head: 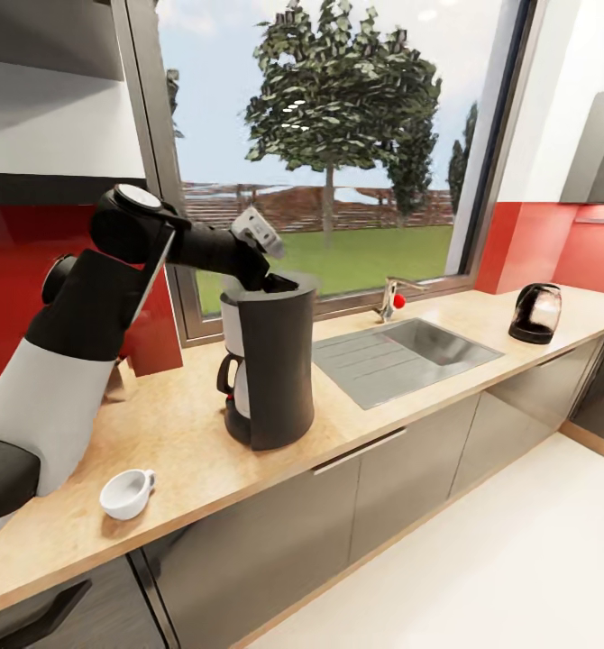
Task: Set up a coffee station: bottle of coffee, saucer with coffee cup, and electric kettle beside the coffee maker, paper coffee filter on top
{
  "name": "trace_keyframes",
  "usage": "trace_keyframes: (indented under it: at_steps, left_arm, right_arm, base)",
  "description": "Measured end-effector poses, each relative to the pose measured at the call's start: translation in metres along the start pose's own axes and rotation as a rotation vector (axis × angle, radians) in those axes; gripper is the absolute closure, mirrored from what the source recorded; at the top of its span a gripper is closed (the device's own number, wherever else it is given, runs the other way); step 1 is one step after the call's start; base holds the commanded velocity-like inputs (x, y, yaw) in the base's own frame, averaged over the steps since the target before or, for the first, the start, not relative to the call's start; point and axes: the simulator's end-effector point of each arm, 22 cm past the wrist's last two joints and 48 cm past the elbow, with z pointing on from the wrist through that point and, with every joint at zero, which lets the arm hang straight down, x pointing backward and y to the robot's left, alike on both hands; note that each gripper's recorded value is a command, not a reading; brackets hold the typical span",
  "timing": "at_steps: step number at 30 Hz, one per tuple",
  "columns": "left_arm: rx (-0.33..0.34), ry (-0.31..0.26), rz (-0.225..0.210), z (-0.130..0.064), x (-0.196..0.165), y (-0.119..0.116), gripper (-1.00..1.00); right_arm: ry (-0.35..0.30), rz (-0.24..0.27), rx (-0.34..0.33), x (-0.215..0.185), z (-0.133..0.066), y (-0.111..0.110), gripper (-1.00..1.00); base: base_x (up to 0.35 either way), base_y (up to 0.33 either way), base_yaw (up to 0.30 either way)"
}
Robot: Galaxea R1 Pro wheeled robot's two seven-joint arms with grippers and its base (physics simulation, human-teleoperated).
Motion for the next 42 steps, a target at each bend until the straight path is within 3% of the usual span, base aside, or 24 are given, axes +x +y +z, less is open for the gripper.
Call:
trace_keyframes:
  at_steps: [4,9,19,42]
  left_arm:
    - [0.031,-0.027,0.006,0.008,-0.015,-0.016,-1.0]
    - [0.105,-0.099,0.013,0.022,-0.054,-0.056,-1.0]
    - [0.106,-0.124,0.0,0.02,-0.062,-0.056,-1.0]
    - [0.105,-0.127,-0.001,0.019,-0.063,-0.055,-1.0]
  right_arm:
    - [0.0,0.0,0.0,0.0,0.0,0.0,-1.0]
    - [0.0,0.001,0.0,0.0,0.0,0.0,-1.0]
    - [-0.001,0.001,0.0,0.0,0.0,0.0,-1.0]
    - [-0.001,0.001,-0.001,-0.001,0.0,0.0,-1.0]
  base:
    - [-0.002,-0.001,0.0]
    - [0.0,0.0,0.0]
    - [0.0,0.0,-0.101]
    - [0.0,0.0,-0.274]
